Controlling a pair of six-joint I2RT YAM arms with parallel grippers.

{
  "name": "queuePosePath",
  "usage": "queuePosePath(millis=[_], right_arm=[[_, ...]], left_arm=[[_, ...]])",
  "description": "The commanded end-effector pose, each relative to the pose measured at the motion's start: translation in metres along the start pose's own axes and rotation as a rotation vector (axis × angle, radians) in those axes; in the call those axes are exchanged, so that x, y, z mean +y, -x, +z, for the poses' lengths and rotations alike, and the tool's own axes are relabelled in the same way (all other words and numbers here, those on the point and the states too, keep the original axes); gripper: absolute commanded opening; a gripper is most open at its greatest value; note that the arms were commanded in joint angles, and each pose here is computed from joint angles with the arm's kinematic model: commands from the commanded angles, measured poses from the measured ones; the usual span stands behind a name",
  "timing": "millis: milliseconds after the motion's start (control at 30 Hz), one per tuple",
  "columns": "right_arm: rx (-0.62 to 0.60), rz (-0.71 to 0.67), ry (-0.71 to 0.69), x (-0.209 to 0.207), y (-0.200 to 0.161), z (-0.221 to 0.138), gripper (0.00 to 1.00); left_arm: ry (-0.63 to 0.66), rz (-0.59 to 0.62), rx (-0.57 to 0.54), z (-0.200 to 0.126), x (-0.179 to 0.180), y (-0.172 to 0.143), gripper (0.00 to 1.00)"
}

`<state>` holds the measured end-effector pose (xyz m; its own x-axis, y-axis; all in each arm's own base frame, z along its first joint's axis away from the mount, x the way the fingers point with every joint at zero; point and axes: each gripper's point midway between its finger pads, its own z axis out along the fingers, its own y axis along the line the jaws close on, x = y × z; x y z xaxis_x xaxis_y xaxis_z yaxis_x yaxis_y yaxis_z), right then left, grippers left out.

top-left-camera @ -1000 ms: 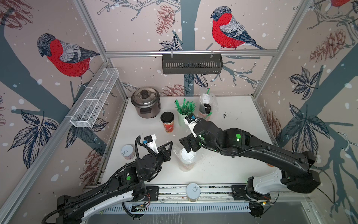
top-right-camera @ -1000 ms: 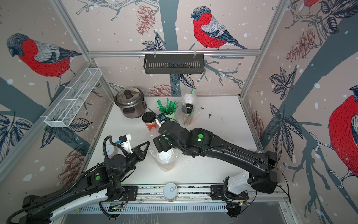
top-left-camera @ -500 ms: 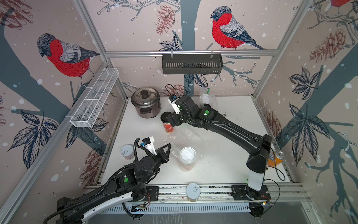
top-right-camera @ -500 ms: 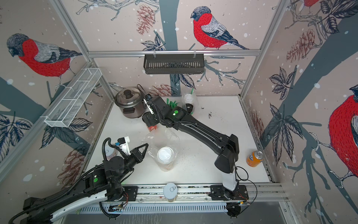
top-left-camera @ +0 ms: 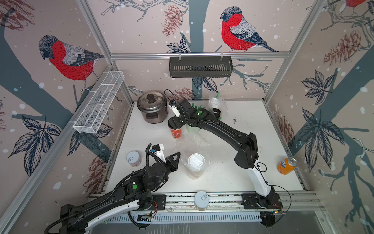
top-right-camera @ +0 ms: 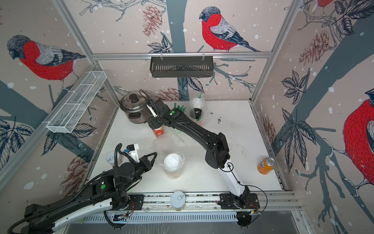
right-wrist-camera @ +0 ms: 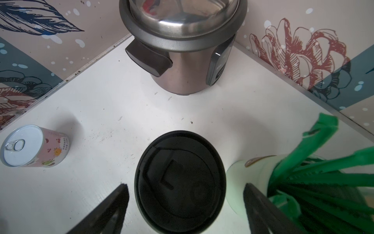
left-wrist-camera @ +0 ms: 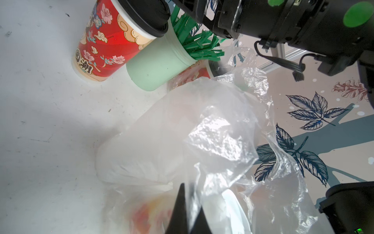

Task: Pack milk tea into plastic carrier bags
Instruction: Pick up the milk tea cup at the center of the board.

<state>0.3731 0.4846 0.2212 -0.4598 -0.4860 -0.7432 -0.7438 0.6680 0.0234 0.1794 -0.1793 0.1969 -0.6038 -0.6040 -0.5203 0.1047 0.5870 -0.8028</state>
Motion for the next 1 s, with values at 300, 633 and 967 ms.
queuePosePath(millis=[300, 633, 967], right_arm=[[0.015, -0.008, 0.03, -0.003, -0.006, 0.023, 0.89], [0.018, -0.003, 0.032, -0.007, -0.008, 0.031, 0.84], [0.025, 0.0, 0.037, -0.005, -0.01, 0.029, 0.71]], left_arm=[[0.029, -0.021, -0.003, 0.0, 0.007, -0.001, 0.0], [0.033, -0.019, -0.007, 0.001, 0.008, 0.0, 0.0], [0.034, -0.017, -0.005, 0.002, 0.008, -0.001, 0.0]])
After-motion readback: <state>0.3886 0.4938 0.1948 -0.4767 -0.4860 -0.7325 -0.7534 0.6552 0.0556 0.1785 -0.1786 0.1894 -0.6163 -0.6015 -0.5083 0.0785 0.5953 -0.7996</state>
